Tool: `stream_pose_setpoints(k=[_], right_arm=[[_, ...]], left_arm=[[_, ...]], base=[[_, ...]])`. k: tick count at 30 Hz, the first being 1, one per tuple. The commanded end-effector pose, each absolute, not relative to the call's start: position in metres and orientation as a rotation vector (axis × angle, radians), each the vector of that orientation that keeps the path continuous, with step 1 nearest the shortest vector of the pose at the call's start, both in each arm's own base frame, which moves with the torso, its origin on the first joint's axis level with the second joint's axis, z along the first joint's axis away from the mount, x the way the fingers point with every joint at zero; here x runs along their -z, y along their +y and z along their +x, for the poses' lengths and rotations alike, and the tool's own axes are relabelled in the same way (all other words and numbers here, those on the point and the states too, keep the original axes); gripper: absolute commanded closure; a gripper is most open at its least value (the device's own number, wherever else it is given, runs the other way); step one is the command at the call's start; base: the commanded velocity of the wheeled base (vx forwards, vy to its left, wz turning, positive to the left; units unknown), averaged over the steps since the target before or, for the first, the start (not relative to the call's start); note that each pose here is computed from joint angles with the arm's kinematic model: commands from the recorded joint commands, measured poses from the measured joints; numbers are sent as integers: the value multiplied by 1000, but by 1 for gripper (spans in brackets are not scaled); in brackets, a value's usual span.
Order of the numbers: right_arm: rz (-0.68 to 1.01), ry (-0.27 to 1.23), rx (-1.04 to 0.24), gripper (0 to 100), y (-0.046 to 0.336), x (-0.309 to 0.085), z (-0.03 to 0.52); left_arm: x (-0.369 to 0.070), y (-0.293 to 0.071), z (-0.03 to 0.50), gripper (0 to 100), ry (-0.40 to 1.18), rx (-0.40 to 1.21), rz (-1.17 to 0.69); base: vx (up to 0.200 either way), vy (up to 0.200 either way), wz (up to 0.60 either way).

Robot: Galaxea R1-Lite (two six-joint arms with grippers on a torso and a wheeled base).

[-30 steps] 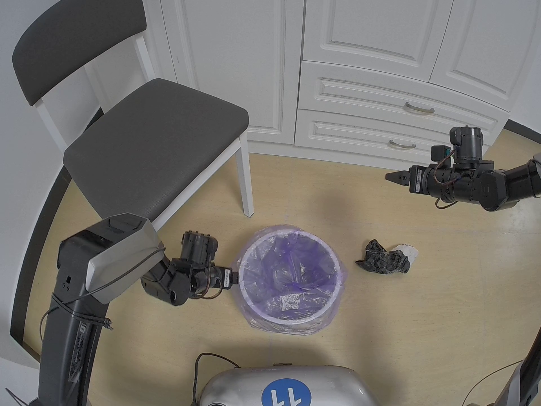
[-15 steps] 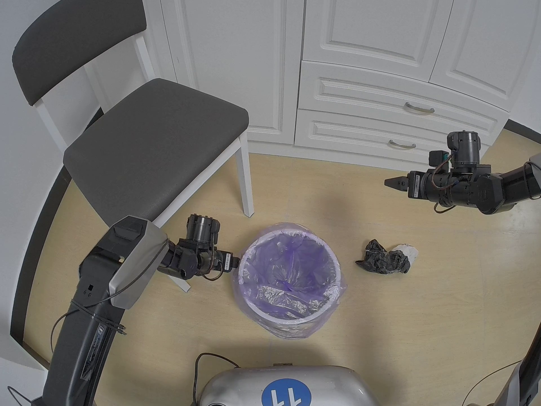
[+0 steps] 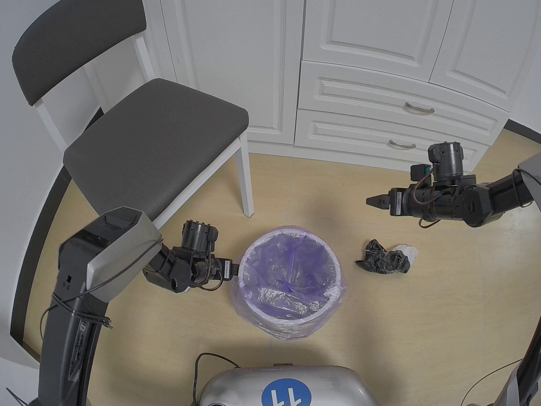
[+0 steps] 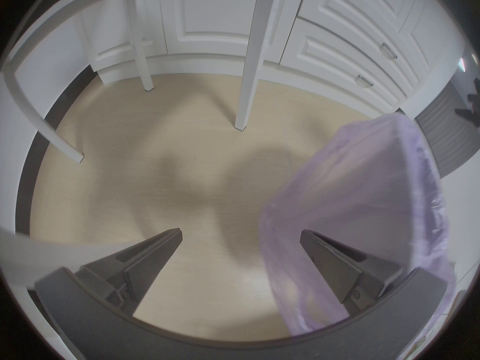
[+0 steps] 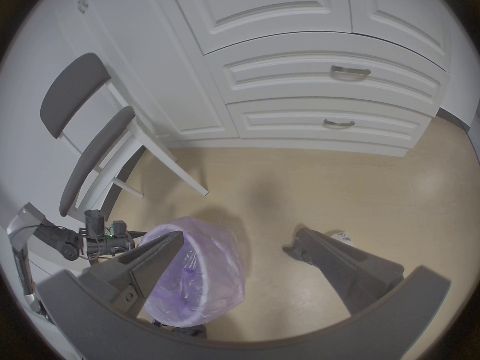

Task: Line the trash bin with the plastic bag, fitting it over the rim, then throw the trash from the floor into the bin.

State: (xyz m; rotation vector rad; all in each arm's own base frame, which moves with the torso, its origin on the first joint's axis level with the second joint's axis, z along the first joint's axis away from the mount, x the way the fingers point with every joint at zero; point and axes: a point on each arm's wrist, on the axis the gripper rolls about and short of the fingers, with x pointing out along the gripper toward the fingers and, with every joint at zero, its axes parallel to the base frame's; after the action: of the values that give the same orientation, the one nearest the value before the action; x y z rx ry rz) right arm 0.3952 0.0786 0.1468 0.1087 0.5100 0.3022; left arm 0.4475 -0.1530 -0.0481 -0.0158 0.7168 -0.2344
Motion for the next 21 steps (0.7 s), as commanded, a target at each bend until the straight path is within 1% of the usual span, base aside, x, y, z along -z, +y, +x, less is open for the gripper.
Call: stream_pose_setpoints(k=[1, 4, 6, 7, 8, 11, 12, 13, 18, 21], right_arm=[[67, 565, -367, 0, 154, -130, 375], [6, 600, -436, 0, 192, -123, 366], [-33, 623, -449, 0, 200, -119, 363], [-85, 645, -455, 0, 207, -114, 360], [-159, 667, -455, 0, 219, -103, 360], [-275, 663, -435, 0, 240, -85, 363], [-286, 663, -432, 0, 242, -83, 364], [-350, 659, -428, 0, 251, -71, 369], [-483, 645, -428, 0, 270, -48, 376], [-593, 617, -410, 0, 287, -31, 378]], left_arm=[[-29, -163, 394, 0, 581, 282, -158], [-27, -156, 377, 0, 615, 280, -153], [-27, -152, 371, 0, 631, 273, -149], [-26, -148, 365, 0, 645, 268, -146], [-23, -142, 361, 0, 659, 256, -146], [-16, -131, 356, 0, 647, 237, -156], [-15, -130, 355, 0, 647, 236, -156], [-12, -127, 352, 0, 623, 245, -166], [-8, -126, 343, 0, 589, 308, -191], [-9, -130, 334, 0, 554, 335, -194]], base=[[0, 0, 0], [0, 0, 0], [0, 0, 0], [0, 0, 0], [0, 0, 0], [0, 0, 0], [0, 0, 0], [0, 0, 0], [0, 0, 0], [0, 0, 0]])
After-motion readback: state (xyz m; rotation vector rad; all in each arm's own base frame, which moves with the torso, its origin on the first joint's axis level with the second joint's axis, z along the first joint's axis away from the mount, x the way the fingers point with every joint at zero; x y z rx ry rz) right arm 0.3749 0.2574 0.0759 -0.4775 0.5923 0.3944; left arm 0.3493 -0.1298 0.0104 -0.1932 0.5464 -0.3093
